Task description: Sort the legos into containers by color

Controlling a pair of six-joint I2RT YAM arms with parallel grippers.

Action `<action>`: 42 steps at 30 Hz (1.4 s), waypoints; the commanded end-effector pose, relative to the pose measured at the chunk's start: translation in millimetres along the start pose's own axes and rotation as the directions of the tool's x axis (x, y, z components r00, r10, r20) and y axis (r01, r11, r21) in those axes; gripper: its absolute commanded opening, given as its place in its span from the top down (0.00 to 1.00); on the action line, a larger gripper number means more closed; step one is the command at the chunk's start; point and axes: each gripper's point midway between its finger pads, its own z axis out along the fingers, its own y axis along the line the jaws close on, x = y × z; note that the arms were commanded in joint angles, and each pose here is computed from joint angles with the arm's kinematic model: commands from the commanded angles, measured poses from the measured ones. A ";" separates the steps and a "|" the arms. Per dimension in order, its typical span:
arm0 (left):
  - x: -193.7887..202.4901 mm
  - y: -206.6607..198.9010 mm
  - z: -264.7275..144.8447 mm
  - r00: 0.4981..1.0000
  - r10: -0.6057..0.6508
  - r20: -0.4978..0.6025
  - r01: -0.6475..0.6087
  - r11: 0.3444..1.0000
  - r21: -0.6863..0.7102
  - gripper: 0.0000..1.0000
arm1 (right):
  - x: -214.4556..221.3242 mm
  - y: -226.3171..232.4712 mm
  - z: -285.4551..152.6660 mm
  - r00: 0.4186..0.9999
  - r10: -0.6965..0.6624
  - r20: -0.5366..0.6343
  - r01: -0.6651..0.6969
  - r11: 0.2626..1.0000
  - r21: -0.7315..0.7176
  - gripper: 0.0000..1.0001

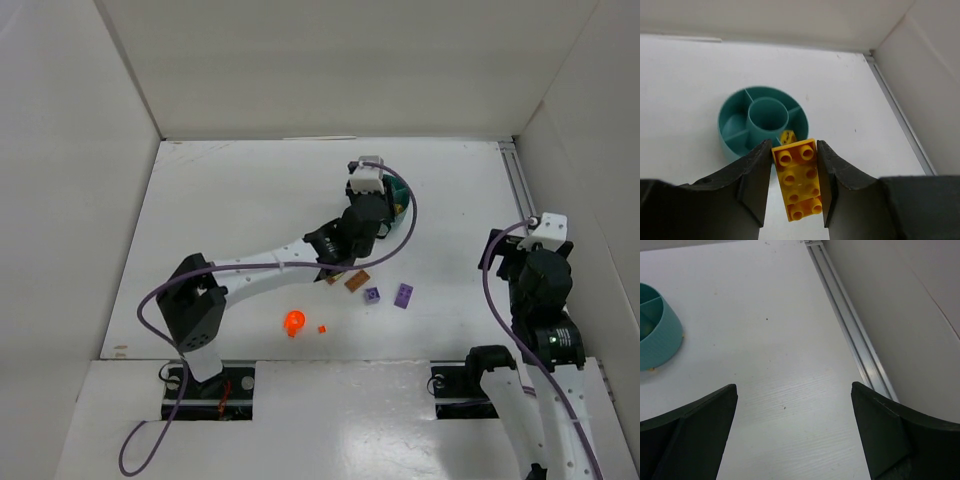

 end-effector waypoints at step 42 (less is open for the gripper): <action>42.5 -48.2 131.9 0.931 0.313 0.189 -0.348 0.597 0.723 0.94 | -15.6 5.3 4.0 0.988 0.009 0.154 -0.003 0.999 -0.033 0.00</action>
